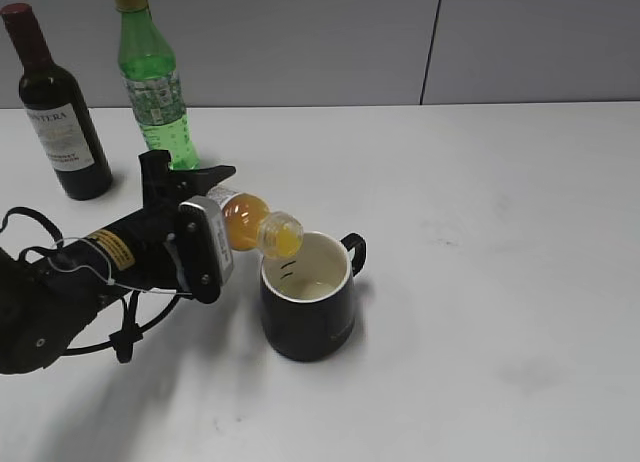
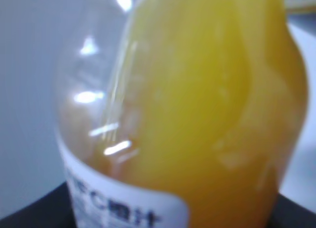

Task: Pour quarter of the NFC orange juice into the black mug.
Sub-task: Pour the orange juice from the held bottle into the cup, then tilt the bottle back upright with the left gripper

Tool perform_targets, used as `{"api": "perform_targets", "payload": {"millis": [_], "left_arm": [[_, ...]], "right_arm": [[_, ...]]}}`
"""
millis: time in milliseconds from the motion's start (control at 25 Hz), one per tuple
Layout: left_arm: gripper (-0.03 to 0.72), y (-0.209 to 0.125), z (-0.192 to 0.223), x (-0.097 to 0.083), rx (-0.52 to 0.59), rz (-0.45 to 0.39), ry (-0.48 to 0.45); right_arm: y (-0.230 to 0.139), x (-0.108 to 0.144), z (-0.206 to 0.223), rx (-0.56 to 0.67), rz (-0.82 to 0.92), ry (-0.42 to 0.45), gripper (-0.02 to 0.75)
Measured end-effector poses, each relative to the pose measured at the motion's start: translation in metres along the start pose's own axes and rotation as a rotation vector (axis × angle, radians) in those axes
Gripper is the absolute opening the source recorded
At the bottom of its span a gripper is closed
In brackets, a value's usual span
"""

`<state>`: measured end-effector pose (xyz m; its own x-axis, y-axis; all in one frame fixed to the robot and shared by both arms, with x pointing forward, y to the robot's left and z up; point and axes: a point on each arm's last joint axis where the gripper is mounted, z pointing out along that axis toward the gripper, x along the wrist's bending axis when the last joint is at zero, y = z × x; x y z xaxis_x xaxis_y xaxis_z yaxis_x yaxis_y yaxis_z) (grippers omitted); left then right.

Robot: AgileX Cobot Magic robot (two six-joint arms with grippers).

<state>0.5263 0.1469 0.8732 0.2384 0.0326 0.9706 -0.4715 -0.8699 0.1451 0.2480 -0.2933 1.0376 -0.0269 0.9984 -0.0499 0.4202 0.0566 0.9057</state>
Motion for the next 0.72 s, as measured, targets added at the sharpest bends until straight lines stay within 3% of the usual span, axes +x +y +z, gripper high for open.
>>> {"api": "perform_targets", "payload": {"millis": [720], "left_arm": [[0.469,-0.0009,0.0018,0.0019,0.011,0.07,0.01]], "right_arm": [[0.0,0.0,0.0,0.0,0.0,0.0,0.48]]}}
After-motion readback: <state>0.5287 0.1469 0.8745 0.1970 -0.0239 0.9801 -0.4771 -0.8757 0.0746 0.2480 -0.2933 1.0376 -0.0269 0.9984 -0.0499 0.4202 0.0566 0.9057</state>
